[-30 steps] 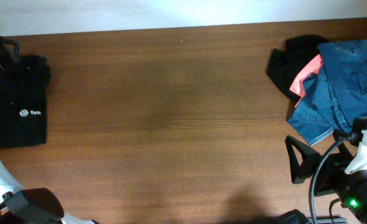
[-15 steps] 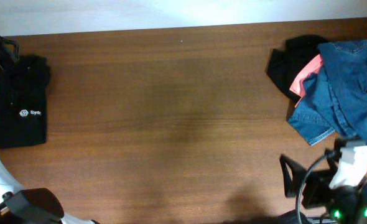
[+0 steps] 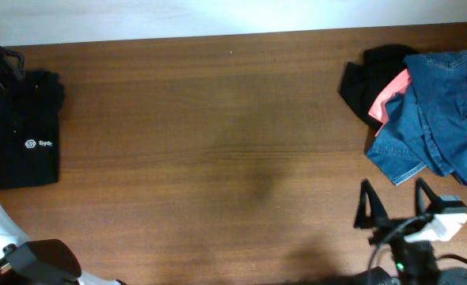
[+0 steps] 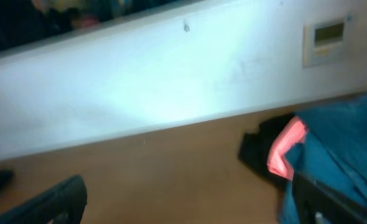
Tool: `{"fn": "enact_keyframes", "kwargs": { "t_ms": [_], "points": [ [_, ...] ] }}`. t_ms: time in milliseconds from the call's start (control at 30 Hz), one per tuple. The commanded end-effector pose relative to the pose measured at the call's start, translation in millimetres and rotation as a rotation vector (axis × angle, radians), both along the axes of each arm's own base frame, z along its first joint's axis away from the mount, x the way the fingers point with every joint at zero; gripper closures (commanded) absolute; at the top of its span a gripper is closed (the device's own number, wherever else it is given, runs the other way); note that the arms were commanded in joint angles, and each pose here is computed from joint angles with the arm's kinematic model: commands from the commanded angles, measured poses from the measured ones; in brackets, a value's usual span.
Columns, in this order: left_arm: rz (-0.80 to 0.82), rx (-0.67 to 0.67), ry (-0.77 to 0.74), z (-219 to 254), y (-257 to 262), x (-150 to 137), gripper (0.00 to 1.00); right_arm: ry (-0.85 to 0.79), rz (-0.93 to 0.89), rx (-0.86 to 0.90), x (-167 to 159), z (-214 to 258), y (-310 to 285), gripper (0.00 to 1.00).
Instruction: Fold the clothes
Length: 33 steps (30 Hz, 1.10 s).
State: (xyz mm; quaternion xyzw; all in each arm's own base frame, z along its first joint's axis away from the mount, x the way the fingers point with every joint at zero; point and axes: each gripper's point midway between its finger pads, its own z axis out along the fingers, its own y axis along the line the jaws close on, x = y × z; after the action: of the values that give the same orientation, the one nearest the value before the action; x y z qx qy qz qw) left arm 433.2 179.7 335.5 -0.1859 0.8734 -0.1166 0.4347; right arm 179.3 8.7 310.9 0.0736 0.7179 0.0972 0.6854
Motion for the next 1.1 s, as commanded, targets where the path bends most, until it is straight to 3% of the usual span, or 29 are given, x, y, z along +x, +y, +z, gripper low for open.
{"fn": "enact_keyframes", "kwargs": {
  "t_ms": [0,467,1067],
  "points": [
    [0.003,-0.009,-0.014,5,1,-1,0.00,-0.050,0.032,0.005,17,-19,9,0.01],
    [0.003,-0.010,-0.014,5,1,-1,0.00,-0.239,0.085,0.029,48,-51,22,0.01],
    [0.003,-0.010,-0.014,5,1,-1,0.00,-0.106,0.073,0.012,65,-120,22,0.01]
  ]
}}
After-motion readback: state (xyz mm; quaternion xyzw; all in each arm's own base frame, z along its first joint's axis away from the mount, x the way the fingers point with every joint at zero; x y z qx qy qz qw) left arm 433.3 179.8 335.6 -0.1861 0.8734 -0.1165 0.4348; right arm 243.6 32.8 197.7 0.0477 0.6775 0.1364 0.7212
